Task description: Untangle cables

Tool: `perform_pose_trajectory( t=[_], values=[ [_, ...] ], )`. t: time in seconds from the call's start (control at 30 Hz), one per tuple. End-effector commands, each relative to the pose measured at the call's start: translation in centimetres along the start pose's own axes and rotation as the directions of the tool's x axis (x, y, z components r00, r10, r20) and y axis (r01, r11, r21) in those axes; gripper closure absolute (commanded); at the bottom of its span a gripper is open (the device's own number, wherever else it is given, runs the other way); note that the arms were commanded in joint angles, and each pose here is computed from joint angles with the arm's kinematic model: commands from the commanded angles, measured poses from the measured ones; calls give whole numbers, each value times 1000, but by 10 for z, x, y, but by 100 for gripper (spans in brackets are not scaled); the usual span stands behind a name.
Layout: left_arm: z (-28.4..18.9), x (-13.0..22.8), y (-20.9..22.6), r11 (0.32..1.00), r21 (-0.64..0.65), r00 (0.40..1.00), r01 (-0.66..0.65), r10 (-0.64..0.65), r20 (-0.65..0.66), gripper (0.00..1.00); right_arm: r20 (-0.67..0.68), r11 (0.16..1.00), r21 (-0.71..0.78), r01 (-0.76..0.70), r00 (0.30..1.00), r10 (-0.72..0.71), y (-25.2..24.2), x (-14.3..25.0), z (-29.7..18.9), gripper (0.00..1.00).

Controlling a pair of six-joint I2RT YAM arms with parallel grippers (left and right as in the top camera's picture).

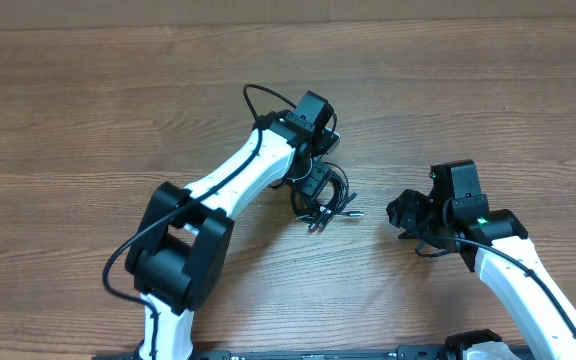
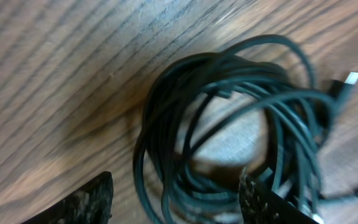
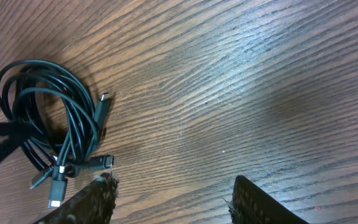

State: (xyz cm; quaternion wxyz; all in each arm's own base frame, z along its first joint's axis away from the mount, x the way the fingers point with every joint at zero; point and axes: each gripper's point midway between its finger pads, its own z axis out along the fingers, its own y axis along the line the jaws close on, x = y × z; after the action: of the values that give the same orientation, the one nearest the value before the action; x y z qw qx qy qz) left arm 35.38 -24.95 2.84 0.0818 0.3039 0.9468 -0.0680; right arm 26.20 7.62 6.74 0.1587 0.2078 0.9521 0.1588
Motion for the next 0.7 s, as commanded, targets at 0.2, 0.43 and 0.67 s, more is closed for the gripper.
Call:
perform_pose_trajectory(
  t=[0.2, 0.43, 0.67],
  values=[
    [30, 5, 9, 1000, -22, 999, -8, 7, -36, 71, 7, 1000, 16, -4, 1000, 4, -4, -1, 2, 42],
    [-11, -29, 9, 999, -37, 998, -8, 10, 64, 96, 5, 999, -31, 12, 1000, -12, 6, -2, 1, 36],
    [-91, -71, 4, 998, -59, 969, -18, 32, 247, 96, 59, 966, -150, 212, 977, -205, 45, -23, -23, 40]
  ],
)
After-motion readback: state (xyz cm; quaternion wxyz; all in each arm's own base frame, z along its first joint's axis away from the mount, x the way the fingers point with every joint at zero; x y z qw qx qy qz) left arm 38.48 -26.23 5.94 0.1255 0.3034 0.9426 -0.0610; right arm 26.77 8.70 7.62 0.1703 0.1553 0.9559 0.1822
